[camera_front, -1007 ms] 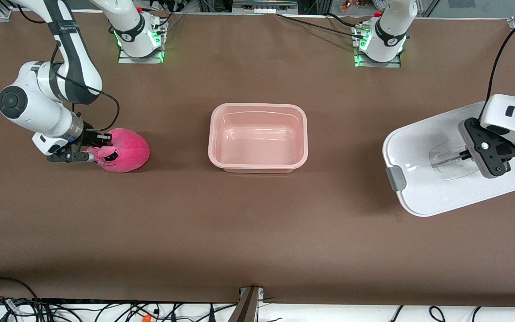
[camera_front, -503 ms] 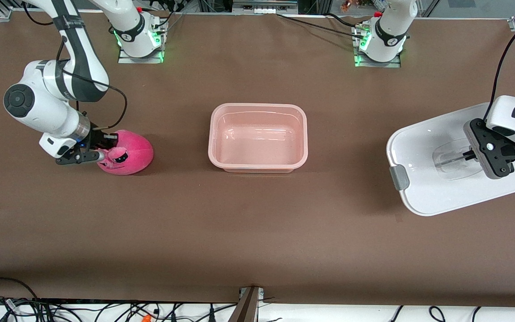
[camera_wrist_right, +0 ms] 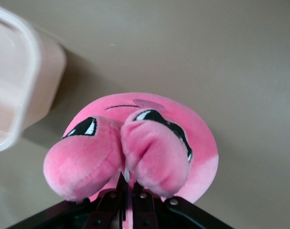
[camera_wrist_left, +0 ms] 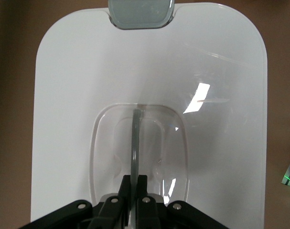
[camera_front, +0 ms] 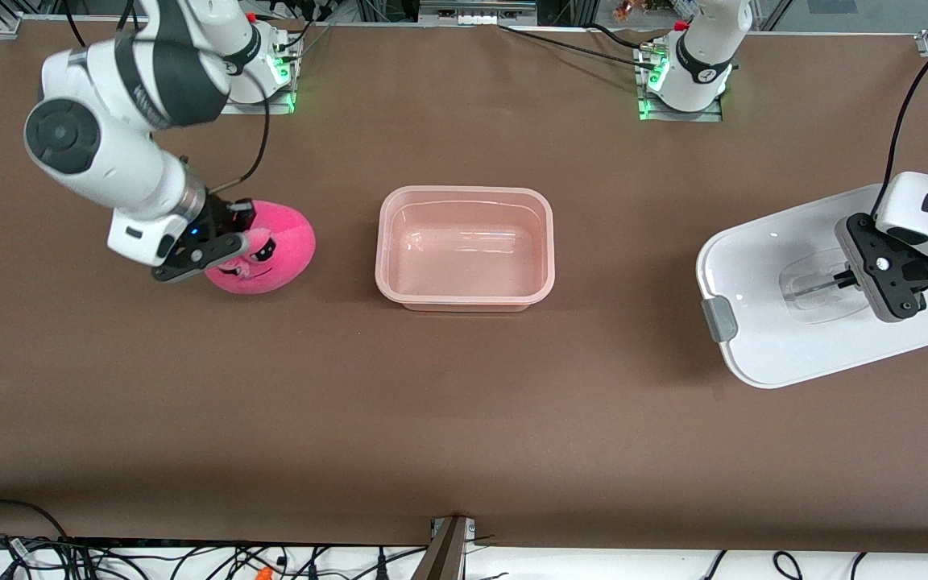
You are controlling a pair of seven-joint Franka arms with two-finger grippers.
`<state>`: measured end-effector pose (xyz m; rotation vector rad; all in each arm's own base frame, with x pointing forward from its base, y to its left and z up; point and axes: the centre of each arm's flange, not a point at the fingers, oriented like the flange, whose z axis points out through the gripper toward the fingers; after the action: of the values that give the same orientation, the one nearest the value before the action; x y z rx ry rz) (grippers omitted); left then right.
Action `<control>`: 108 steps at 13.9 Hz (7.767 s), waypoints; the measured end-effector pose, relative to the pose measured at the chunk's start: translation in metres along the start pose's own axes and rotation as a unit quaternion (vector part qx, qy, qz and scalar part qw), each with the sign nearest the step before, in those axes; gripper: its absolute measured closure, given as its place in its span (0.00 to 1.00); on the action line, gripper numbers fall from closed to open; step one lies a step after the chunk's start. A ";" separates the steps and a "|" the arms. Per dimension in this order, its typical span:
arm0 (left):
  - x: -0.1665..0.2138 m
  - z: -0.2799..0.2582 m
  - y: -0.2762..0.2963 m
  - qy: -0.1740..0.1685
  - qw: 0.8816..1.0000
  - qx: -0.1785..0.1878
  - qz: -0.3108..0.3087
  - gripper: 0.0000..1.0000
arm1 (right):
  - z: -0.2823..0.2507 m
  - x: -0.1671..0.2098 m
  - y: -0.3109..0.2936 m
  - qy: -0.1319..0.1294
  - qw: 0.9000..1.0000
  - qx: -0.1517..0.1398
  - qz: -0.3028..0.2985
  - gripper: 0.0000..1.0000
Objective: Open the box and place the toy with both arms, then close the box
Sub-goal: 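Carry the pink toy over the pink box and lower it inside, then open the right gripper and withdraw it from the box, then carry the lid over the box with the left gripper, then lower the lid onto the box and press it down with the left gripper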
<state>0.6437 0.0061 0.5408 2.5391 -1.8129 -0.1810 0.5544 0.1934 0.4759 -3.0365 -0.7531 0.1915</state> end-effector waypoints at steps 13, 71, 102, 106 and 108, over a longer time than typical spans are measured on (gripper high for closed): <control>-0.001 0.001 0.000 -0.001 1.000 -0.003 -0.001 0.93 | -0.016 0.038 -0.294 -0.018 0.957 -0.079 -0.280 0.93; 0.419 0.110 0.285 0.108 0.973 0.074 0.188 0.93 | -0.129 -0.079 0.117 0.040 0.974 0.053 0.215 0.00; 0.415 0.180 0.332 0.113 0.980 0.114 0.121 0.93 | -0.141 -0.089 0.136 0.044 0.958 0.041 0.281 0.00; 0.418 0.177 0.333 0.121 0.975 0.150 0.106 0.93 | -0.138 -0.087 0.136 0.041 0.958 0.041 0.281 0.00; 0.418 0.177 0.334 0.122 0.976 0.150 0.105 0.93 | -0.138 -0.087 0.136 0.041 0.958 0.041 0.280 0.00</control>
<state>0.4448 -0.4884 0.3565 2.3820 -2.1191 0.4195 0.5578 0.0361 0.6184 -3.0659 0.1353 0.0912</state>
